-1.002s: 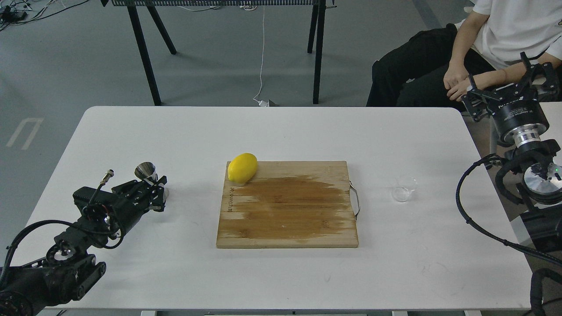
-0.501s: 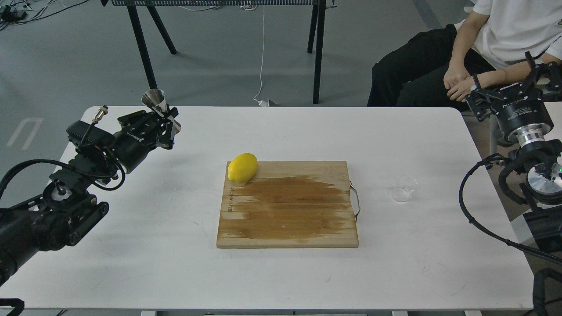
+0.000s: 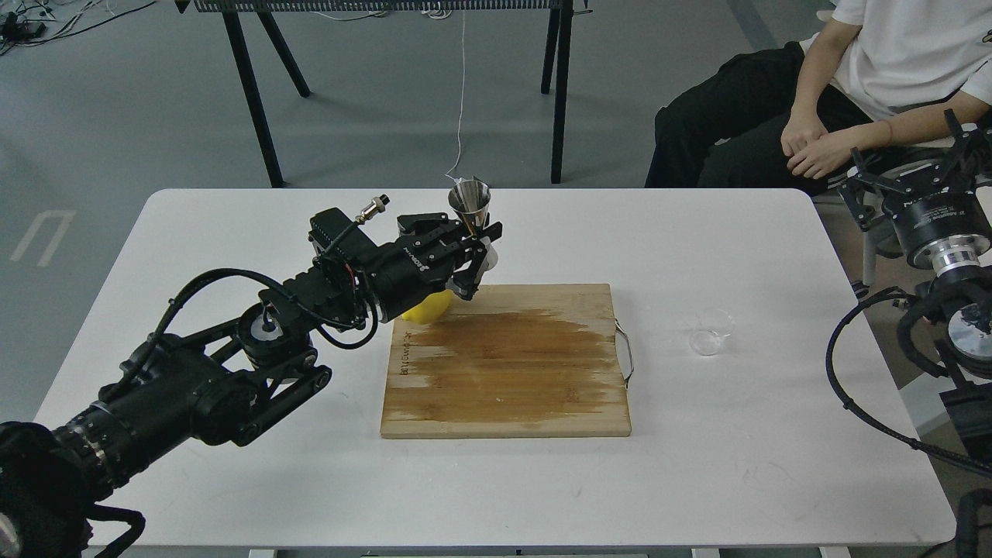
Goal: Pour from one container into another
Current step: 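Carry the jigger over the wooden board and lower it, then set the jigger upright on the board beside the lemon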
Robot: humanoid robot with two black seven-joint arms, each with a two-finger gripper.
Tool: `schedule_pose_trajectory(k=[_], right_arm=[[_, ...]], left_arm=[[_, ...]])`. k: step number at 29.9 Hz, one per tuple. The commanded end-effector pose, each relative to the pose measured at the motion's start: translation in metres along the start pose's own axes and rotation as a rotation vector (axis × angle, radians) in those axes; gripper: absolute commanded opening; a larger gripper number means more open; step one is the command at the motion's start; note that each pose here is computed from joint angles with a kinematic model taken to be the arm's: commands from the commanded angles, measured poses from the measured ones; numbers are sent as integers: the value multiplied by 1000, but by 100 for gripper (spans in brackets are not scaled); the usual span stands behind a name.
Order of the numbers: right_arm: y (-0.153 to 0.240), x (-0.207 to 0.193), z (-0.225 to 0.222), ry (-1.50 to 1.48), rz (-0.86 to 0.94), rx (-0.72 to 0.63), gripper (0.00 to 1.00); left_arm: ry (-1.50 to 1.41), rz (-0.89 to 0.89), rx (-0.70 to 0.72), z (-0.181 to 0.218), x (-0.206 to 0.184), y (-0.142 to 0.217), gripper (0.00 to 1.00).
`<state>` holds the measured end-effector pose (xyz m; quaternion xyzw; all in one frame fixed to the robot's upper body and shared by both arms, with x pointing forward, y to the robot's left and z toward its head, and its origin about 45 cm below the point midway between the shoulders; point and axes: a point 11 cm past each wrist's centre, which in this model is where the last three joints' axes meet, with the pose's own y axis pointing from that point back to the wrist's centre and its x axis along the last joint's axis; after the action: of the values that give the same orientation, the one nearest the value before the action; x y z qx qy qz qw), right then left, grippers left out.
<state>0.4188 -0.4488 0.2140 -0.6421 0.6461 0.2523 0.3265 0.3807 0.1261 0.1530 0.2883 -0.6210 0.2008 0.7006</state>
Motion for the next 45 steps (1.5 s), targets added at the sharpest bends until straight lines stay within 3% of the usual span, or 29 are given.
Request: schedule_pose_trajectory(k=[1, 8, 24, 28, 38, 45], right_arm=[[2, 3, -1, 2, 7, 1, 100], [7, 9, 1, 3, 20, 0, 100], [9, 11, 2, 3, 26, -1, 100], [9, 11, 2, 3, 26, -1, 100], [9, 12, 1, 6, 27, -1, 100], [10, 12, 2, 5, 29, -1, 100]], left_arm=[[34, -69, 5, 25, -35, -5, 8], [90, -160, 68, 30, -80, 0, 8], [111, -161, 90, 43, -84, -12, 20], [117, -154, 84, 48, -83, -17, 37], [118, -154, 91, 47, -83, -16, 43], [122, -157, 78, 49, -85, -13, 58]])
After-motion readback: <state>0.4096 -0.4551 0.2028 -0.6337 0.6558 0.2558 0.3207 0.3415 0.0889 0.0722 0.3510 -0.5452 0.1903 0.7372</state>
